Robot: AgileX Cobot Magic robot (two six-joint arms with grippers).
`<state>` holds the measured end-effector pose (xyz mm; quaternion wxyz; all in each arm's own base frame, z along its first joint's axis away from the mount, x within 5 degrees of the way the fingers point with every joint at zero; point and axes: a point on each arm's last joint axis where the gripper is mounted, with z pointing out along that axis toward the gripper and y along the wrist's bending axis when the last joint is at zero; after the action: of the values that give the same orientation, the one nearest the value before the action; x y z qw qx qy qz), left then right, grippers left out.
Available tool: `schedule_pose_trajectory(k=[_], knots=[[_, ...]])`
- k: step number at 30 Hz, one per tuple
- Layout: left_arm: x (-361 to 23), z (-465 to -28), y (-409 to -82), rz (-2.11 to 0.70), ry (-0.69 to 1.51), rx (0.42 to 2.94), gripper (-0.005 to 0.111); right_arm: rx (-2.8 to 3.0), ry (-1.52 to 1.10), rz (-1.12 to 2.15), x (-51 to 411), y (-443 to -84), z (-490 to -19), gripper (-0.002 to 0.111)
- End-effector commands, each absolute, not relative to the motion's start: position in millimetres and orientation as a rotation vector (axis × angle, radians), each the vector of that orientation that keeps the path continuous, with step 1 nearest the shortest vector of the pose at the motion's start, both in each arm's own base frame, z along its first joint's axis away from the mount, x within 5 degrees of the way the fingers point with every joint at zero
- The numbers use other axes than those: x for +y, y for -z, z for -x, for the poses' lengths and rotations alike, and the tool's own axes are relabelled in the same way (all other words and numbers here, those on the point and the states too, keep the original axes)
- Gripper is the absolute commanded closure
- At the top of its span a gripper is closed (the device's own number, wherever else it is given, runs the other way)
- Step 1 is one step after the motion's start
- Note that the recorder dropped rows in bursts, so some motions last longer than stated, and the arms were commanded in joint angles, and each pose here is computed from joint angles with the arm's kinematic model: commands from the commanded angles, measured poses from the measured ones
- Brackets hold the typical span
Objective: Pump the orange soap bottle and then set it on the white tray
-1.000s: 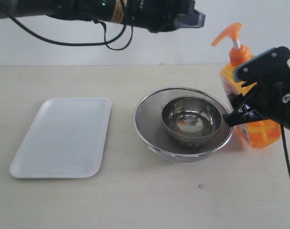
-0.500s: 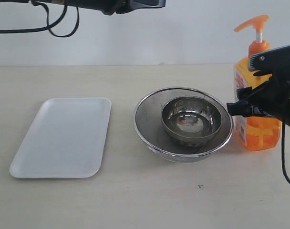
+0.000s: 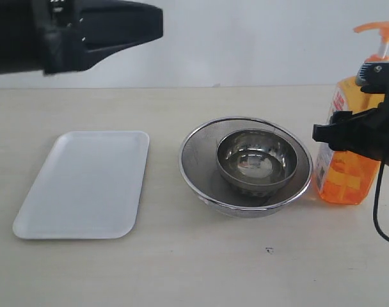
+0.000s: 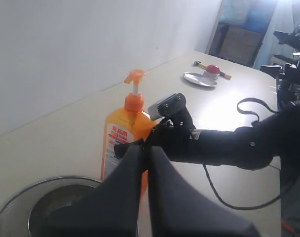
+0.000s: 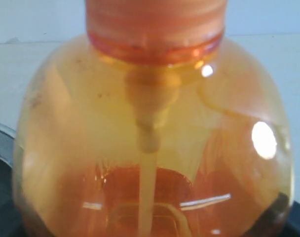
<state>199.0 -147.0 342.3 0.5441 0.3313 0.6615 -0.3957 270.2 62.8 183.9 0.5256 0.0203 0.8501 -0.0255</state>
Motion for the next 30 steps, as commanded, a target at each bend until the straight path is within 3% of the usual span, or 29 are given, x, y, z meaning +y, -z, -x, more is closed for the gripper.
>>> schedule_pose_trajectory(k=[1,8,19,22,27,30], knots=[[-127.8,-164.9,-335.3,-0.715,0.900,1.503,0.102,2.083,0.018,-0.055,65.2,-180.4,-267.8,0.108],[-111.1,-126.5,-320.8,-0.713,0.891,1.466,0.102,2.083,0.012,-0.065,65.2,-180.4,-267.8,0.108],[-106.0,-107.1,-301.4,-0.735,0.931,1.467,0.102,2.126,-0.010,-0.041,67.6,-177.1,-265.9,0.107],[-105.8,-106.2,-296.0,-0.735,0.936,1.483,0.102,2.138,-0.016,-0.031,68.4,-176.2,-265.3,0.092],[-105.3,-105.9,-292.6,-0.732,0.932,1.485,0.102,2.145,-0.021,-0.028,68.8,-175.6,-265.0,0.052],[-105.7,-105.2,-293.0,-0.738,0.940,1.479,0.102,2.149,-0.024,-0.027,69.0,-175.3,-264.8,0.044]])
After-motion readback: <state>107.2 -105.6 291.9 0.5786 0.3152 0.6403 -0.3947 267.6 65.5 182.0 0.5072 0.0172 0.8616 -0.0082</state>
